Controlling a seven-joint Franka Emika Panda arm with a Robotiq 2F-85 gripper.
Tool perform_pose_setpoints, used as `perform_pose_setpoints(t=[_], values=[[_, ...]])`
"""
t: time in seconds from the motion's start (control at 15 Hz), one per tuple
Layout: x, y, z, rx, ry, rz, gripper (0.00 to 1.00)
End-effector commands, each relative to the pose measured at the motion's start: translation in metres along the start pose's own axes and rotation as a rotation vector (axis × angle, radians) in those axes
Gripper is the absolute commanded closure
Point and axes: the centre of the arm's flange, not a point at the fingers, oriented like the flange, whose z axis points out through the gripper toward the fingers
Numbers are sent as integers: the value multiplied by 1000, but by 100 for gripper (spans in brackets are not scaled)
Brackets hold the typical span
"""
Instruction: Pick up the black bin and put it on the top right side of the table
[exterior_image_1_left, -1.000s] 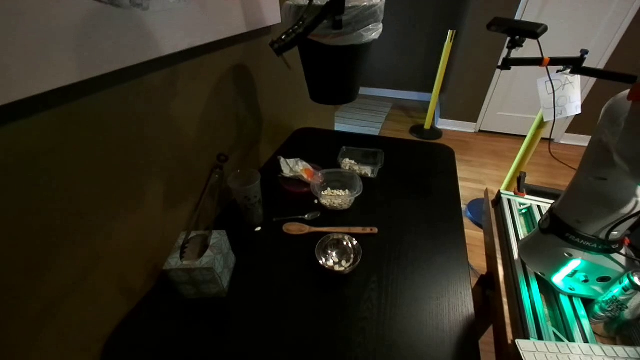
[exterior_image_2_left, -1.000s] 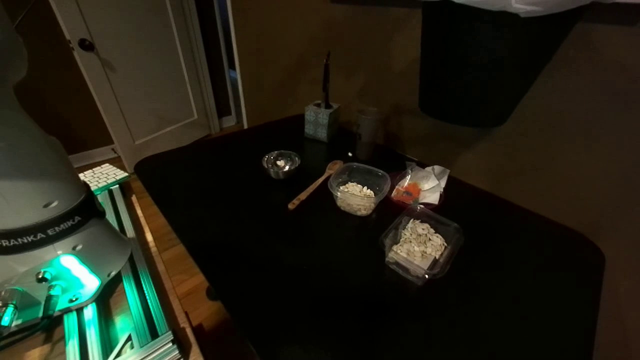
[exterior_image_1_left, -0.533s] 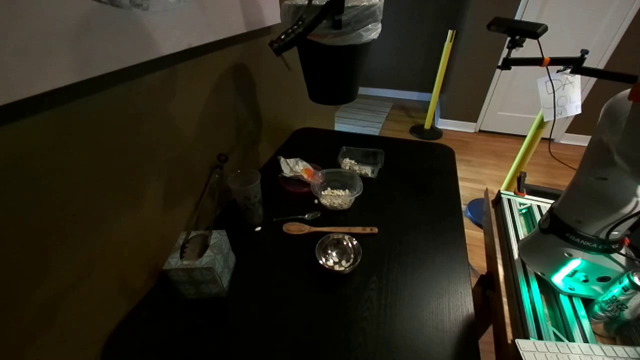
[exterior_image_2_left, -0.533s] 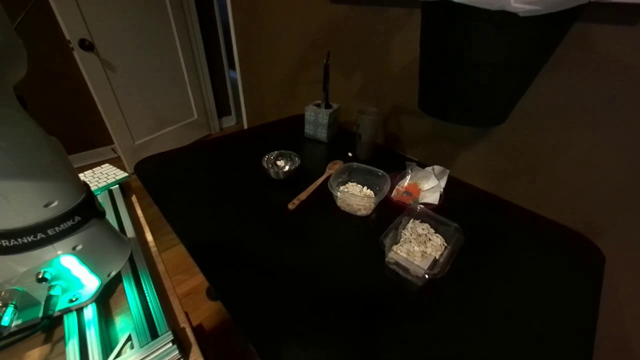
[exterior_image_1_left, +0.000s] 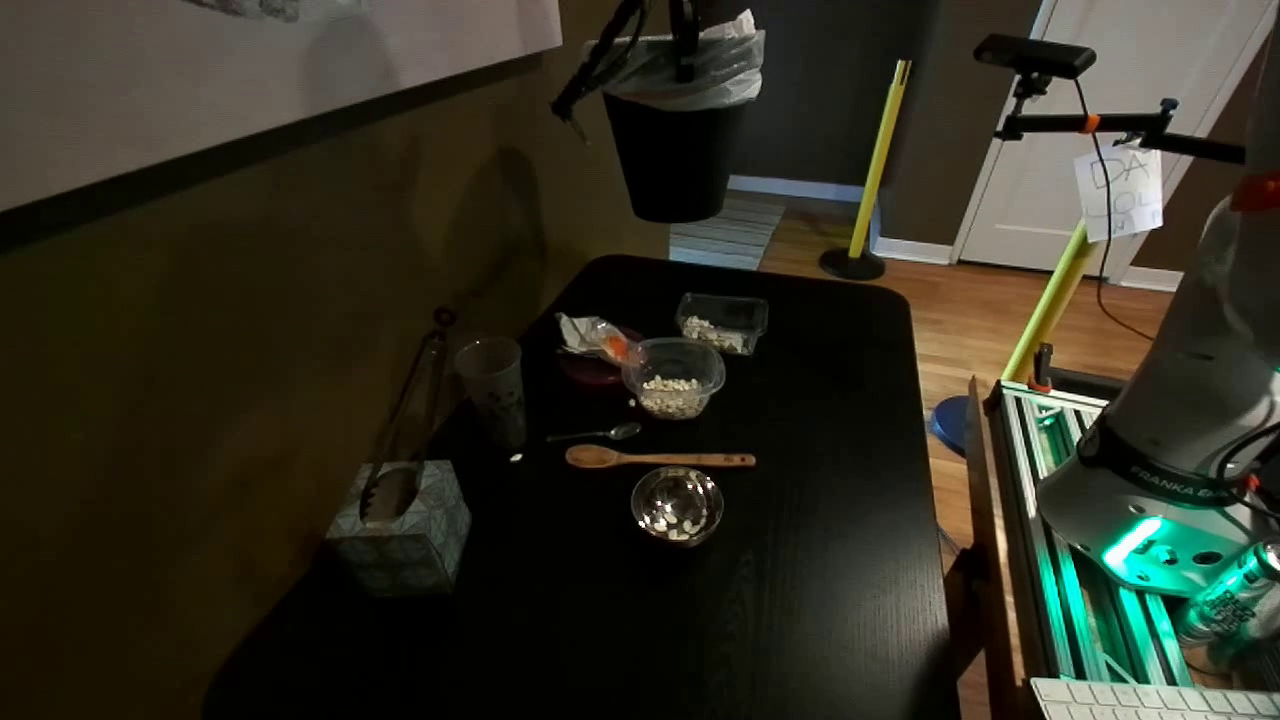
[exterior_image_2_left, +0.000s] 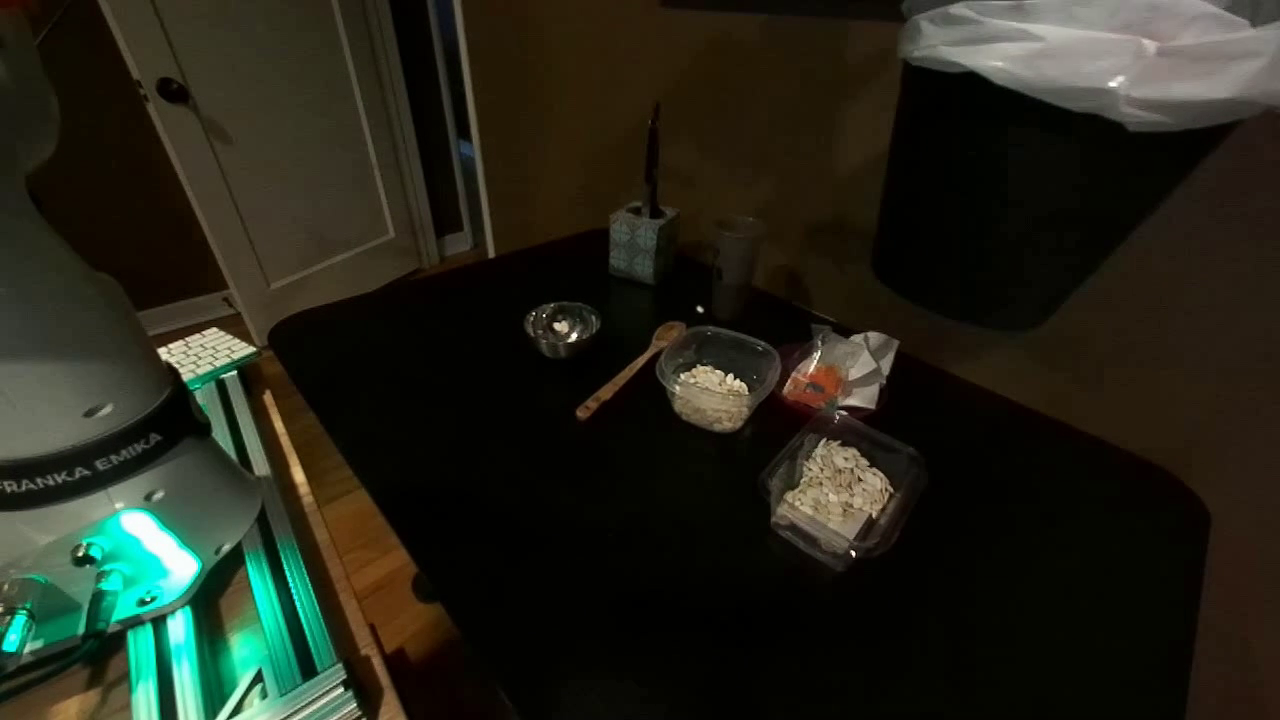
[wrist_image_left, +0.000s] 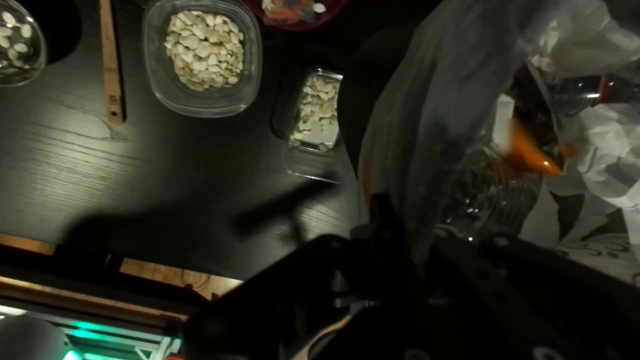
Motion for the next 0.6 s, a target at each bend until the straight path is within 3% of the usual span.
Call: perform_pose_setpoints(t=[0.0,0.13,0.33,0.4,0.53], values=[[-8,-79,1,24,-4,-72,99],[-15,-101,17,54,8,-123,99],[-31,-129,40,-34,-6,-90,99],[-1,-83,53,8,6,-113,96],[-7,-88,70,-25,11,-106,96]])
